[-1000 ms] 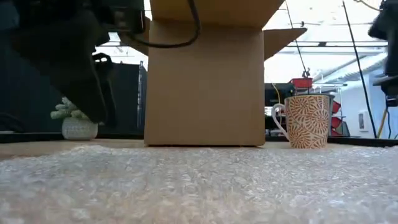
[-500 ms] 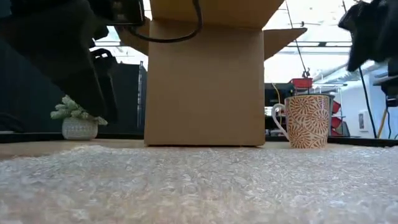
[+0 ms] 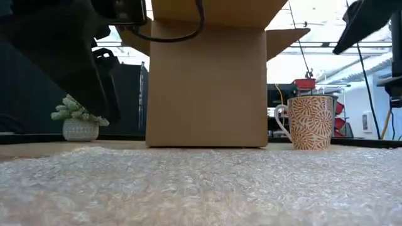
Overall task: Wrap mug
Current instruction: Wrap the orange mug in the bubble wrap
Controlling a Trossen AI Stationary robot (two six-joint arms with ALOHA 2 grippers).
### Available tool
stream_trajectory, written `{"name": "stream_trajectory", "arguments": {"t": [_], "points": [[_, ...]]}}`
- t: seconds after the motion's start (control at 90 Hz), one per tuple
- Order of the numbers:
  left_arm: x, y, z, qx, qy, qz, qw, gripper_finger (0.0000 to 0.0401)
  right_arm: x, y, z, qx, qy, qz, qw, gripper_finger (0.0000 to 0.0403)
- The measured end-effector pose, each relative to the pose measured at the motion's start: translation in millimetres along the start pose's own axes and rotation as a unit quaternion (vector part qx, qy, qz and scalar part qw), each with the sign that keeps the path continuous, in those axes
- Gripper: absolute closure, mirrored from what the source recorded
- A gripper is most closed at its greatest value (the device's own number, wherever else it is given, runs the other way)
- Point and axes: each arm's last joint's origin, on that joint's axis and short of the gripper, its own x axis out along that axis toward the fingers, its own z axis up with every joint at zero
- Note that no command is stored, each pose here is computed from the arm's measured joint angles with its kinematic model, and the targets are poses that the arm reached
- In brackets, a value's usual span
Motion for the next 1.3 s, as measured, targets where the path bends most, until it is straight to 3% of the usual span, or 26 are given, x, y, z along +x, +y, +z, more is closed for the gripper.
{"name": "stream_trajectory", "arguments": {"t": [0.122,0.311,0.656,0.833,1.067,1.3], "points": [[0.0,0.0,0.0,0.000,0.001,0.000,1.000,0.0154,10.1,-10.8,-3.8,-0.011,-0.002,-0.012,1.000,0.0140],[0.0,-0.1,-0.1,0.001,0.002,-0.002,1.000,0.0154,8.7,-17.0,10.9,-0.030,-0.041,0.042,0.998,0.0143],[0.6,2.1,1.6,0.024,0.000,0.003,1.000,0.0154,19.1,-37.2,15.6,-0.064,0.002,-0.006,0.998,0.0144],[1.0,3.8,2.1,0.031,0.005,0.003,1.000,0.0154,22.3,-42.6,18.9,-0.049,0.005,-0.018,0.999,0.0144],[-0.3,3.7,1.0,0.023,0.017,-0.005,1.000,0.0154,23.0,-42.1,17.4,-0.054,0.034,0.014,0.998,0.0144],[-0.4,3.1,0.5,0.036,0.022,-0.011,0.999,0.0154,23.2,-42.7,17.6,-0.045,0.029,0.006,0.999,0.0144]]}}
